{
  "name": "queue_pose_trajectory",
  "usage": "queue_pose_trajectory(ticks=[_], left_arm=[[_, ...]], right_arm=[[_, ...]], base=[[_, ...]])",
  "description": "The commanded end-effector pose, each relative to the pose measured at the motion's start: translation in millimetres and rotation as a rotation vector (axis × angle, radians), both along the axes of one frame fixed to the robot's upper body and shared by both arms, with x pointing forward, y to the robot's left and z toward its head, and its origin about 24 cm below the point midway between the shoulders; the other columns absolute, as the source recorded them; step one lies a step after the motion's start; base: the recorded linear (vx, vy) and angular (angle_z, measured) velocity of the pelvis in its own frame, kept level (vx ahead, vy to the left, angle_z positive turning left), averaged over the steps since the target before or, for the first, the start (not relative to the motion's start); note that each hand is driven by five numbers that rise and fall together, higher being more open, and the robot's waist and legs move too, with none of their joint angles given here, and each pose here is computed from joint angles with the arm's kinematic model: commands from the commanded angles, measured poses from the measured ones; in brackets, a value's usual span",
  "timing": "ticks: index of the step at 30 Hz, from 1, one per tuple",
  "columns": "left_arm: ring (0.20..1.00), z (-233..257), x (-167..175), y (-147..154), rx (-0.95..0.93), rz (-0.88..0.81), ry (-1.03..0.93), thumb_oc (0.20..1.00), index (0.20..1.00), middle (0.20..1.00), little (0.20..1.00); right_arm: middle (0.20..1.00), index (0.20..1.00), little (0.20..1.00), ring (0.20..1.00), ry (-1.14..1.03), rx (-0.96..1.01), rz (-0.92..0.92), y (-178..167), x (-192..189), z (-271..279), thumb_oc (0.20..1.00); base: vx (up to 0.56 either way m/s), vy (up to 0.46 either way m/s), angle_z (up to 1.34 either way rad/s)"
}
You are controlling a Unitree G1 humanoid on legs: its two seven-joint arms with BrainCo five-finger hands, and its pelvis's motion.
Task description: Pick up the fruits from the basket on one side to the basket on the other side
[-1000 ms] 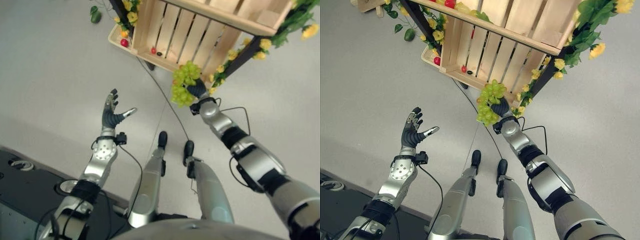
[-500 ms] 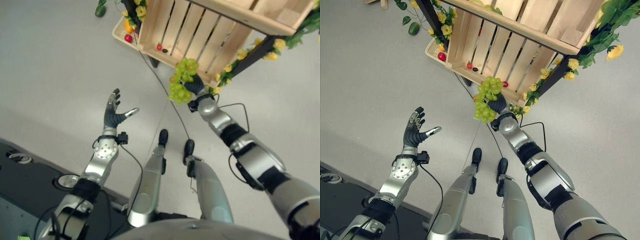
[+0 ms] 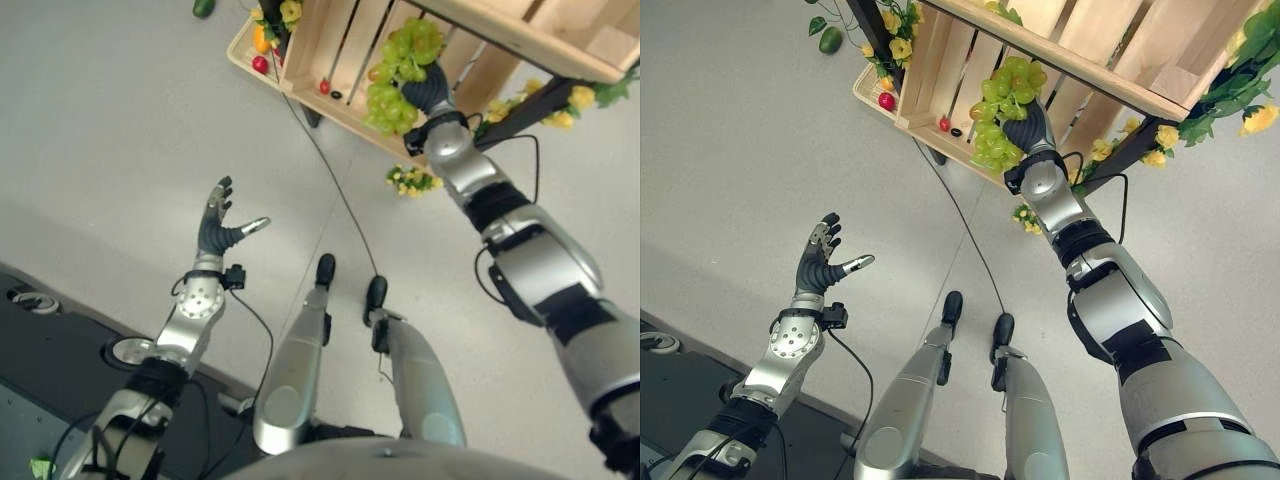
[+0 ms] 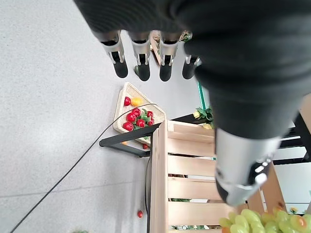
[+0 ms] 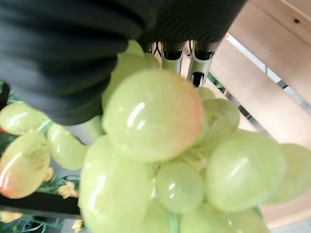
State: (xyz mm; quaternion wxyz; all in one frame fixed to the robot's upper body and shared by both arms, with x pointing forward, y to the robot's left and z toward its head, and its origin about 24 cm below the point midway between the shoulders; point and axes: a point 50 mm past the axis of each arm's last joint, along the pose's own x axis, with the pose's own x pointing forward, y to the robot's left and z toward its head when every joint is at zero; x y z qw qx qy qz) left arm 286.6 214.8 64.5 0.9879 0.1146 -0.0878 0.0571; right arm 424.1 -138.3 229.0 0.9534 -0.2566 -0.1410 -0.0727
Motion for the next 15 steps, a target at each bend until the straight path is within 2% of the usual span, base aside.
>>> queue_pose_trajectory(ticks=[1, 14, 15], left_arm=[[1.0, 19, -4, 2, -0.006, -0.037, -0.089, 1.0, 1.0, 1.0, 1.0], [1.0, 17, -5, 0, -0.011, -0.054, -0.079, 1.0, 1.0, 1.0, 1.0], [1.0, 18, -5, 0, -0.01, -0.055, -0.08, 1.0, 1.0, 1.0, 1.0]], right_arm=[[0.2, 0.2, 0.2, 0.2, -0.177, 0.055, 0.019, 4, -3, 54, 0.2], [0.2, 0.2, 0.2, 0.2, -0.143, 0.097, -0.06, -15, 1, 60, 0.2], [0.548, 0.548, 0.548, 0.548, -0.135, 0.098, -0.063, -16, 1, 59, 0.548]], base=[[0.01, 0.001, 0.06], [0.01, 0.001, 0.02], [0.02, -0.004, 0.03]])
